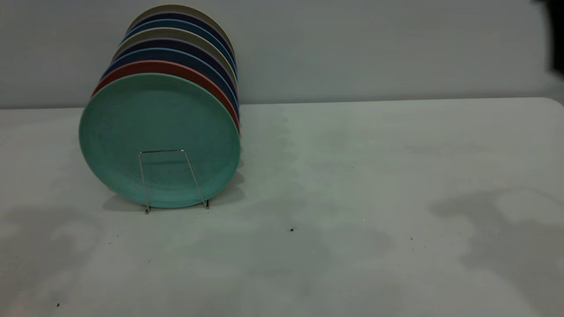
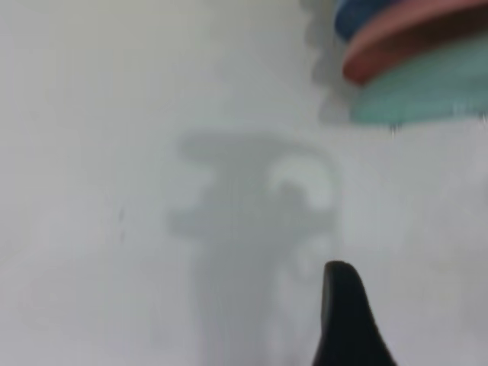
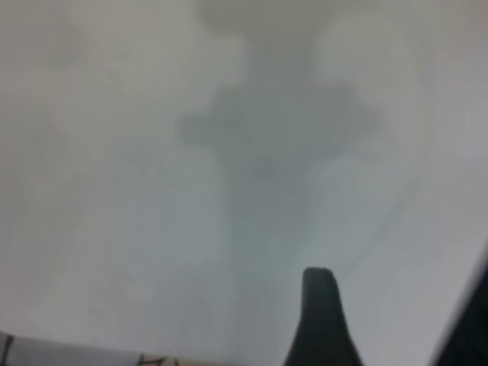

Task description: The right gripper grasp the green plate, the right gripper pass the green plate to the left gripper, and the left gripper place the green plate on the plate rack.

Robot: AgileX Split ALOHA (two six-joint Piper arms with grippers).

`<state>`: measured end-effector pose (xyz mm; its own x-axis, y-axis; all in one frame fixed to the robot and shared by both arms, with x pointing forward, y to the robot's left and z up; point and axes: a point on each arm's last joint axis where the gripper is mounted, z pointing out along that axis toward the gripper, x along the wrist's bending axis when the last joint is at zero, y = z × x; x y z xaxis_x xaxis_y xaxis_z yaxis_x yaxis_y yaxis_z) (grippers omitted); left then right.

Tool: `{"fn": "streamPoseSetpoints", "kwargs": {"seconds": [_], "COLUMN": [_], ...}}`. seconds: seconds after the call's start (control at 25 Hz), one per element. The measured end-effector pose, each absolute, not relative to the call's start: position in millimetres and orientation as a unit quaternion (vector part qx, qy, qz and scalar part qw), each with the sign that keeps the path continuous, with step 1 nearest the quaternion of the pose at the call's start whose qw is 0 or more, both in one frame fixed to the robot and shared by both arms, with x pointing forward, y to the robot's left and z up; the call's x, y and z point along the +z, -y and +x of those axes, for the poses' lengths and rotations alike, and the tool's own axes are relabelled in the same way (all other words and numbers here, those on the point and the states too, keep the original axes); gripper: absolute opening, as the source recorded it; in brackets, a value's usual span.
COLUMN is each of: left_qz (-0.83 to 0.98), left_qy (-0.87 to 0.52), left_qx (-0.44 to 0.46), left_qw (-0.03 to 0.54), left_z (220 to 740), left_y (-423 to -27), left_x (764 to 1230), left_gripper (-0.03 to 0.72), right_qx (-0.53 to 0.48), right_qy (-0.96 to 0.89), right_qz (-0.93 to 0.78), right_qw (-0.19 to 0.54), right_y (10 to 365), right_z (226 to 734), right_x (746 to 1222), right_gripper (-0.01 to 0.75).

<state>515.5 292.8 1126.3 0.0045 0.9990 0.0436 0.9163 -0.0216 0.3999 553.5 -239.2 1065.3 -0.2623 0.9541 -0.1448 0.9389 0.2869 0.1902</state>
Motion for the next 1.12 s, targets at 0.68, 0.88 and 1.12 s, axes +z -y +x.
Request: {"fn": "streamPoseSetpoints", "kwargs": {"seconds": [0.68, 0.88, 1.12], "left_qz": [0.617, 0.589, 0.614], "left_qy": [-0.672, -0.659, -0.646], "left_qx": [0.325, 0.365, 0.331], "left_qw": [0.250, 0.291, 0.309], "left_z": [273.0, 229.0, 223.2], "left_y": [-314.7, -318.2, -310.2], "left_x": [1153.9, 1133.0, 1103.6], "left_gripper": [0.483, 0.483, 0.483], "right_qx": [0.193, 0.221, 0.270], "right_qy": [-0.781, -0.789, -0.782], "right_qz": [0.570, 0.538, 0.521], "right_qw": [0.166, 0.198, 0.210], "right_y": [272.0, 281.4, 285.5], "right_z": [352.4, 309.5, 270.6], "right_x": [1115.0, 1099.5, 1074.4], "right_gripper": [0.564, 0.564, 0.564]}}
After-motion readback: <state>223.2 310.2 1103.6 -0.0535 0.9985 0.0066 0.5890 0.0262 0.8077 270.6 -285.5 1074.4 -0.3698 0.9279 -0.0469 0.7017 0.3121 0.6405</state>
